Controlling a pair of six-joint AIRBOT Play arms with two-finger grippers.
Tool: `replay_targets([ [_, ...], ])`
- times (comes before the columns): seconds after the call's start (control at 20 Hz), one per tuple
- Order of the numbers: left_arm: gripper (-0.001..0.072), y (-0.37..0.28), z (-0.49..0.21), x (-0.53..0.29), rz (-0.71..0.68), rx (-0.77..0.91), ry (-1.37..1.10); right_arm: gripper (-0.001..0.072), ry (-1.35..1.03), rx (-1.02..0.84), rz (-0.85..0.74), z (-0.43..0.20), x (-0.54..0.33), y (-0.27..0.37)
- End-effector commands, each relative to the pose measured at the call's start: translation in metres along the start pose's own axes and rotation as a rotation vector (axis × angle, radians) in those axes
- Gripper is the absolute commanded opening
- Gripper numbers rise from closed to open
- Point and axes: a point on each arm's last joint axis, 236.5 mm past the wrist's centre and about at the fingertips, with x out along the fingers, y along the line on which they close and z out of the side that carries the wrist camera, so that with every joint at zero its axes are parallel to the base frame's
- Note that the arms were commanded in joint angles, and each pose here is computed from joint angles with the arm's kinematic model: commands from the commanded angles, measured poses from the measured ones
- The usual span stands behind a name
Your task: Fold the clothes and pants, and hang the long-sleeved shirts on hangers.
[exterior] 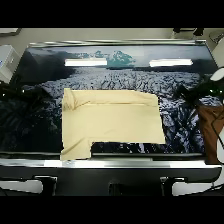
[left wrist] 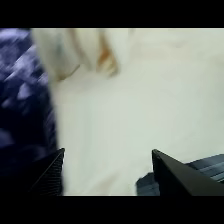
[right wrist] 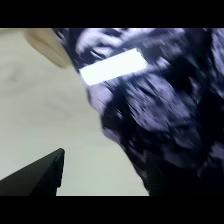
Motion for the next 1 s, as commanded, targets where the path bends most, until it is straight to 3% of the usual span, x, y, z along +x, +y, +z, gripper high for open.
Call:
replay_targets([
  [0.0, 0.059, 0.067, -0.077, 0.005, 0.201, -0.068, 0.139, 0.0573, 0.244, 0.018, -0.096, -0.073, 0.014, -0.061],
  [0.25, 0.0584, 0.058, -0.139, 0.077, 0.024, -0.12, 0.206, 0.0615, 0.298, 0.016, -0.049, -0.115, 0.047, -0.065],
  [0.65, 0.0581, 0.033, -0.136, 0.121, 0.024, -0.047, 0.167, 0.0615, 0.309, 0.012, -0.049, -0.121, 0.049, -0.067],
  [0.7, 0.0478, 0.032, -0.134, 0.124, 0.032, -0.053, 0.158, 0.0615, 0.319, 0.015, -0.05, -0.125, 0.052, -0.069],
  [0.75, 0.0241, 0.032, -0.13, 0.125, 0.037, -0.05, 0.14, 0.0615, 0.33, 0.02, -0.052, -0.13, 0.056, -0.071],
  [0.8, 0.0062, 0.033, -0.126, 0.125, 0.041, -0.05, 0.125, 0.0619, 0.341, 0.02, -0.051, -0.134, 0.061, -0.073],
  [0.85, 0.0022, 0.033, -0.125, 0.124, 0.042, -0.048, 0.121, 0.0705, 0.355, -0.008, -0.042, -0.14, 0.067, -0.072],
  [0.95, 0.0021, 0.033, -0.125, 0.124, 0.042, -0.048, 0.119, 0.0709, 0.369, -0.058, -0.039, -0.151, 0.083, -0.064],
])
